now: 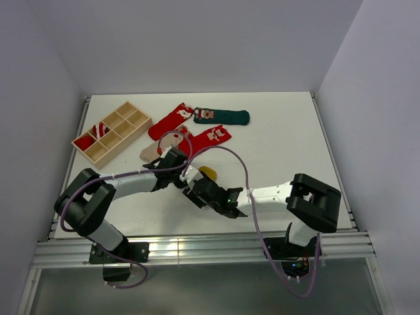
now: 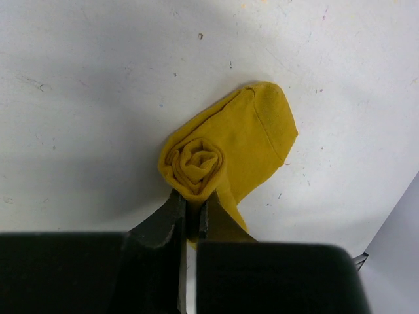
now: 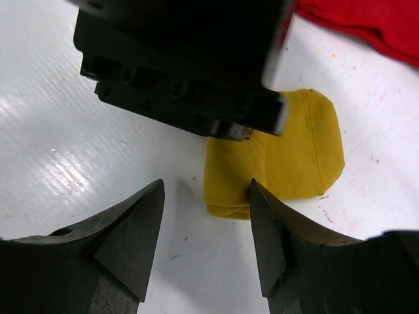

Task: Roll the socks
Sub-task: Roll the sock at the center of the board.

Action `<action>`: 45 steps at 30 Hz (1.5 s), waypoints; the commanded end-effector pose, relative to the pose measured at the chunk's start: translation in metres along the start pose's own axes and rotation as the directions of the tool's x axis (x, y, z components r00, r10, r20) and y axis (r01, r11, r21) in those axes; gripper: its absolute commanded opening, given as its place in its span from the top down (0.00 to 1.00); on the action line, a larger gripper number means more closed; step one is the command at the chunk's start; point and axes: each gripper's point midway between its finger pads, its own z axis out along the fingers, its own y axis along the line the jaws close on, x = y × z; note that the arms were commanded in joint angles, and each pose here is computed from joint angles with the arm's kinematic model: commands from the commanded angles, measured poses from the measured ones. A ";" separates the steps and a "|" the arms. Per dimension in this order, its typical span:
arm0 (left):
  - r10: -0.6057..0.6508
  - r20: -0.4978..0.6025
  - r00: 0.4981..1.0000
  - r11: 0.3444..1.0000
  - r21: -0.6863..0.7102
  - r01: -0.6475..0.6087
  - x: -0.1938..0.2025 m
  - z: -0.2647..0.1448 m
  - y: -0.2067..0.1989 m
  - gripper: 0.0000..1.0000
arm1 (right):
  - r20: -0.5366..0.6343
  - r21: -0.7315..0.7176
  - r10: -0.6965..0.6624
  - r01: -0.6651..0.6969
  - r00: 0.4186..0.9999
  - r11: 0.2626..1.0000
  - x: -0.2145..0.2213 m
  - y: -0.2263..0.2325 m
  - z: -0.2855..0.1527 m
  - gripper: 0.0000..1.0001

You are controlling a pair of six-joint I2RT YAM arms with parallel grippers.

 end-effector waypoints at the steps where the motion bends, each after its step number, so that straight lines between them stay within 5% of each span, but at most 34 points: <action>1: 0.000 -0.067 0.998 0.987 -0.158 -0.011 0.019 0.001 0.049 1.00 | 0.035 0.101 -0.092 0.088 0.995 0.991 -0.018 -0.007 0.005 0.39; 14: -0.014 -0.079 0.997 0.991 -0.137 0.003 0.014 -0.003 0.056 1.00 | -0.141 0.084 -0.158 0.171 0.977 0.982 0.033 0.001 0.035 0.50; 22: 0.019 -0.084 0.996 0.993 -0.112 -0.028 0.010 -0.006 0.056 0.94 | -0.244 -0.011 -0.048 0.046 0.969 0.999 0.054 -0.009 0.039 1.00; 27: 0.040 -0.034 0.999 0.996 -0.082 -0.042 -0.001 -0.017 0.049 0.58 | -0.294 -0.135 0.092 -0.137 0.951 0.981 0.055 -0.002 0.029 1.00; 32: 0.021 0.077 0.997 0.998 -0.064 -0.016 -0.020 -0.034 0.044 0.34 | -0.379 -0.255 0.215 -0.325 0.900 0.911 0.052 0.011 0.015 1.00; 41: -0.041 0.163 0.986 0.999 0.011 0.040 -0.028 -0.052 0.046 0.32 | -0.530 -0.382 0.381 -0.614 0.758 0.690 0.031 0.032 0.009 1.00; 45: -0.049 0.147 0.988 0.999 0.007 0.049 -0.024 -0.047 0.047 0.32 | -0.561 -0.360 0.424 -0.670 0.711 0.649 0.028 0.026 0.016 1.00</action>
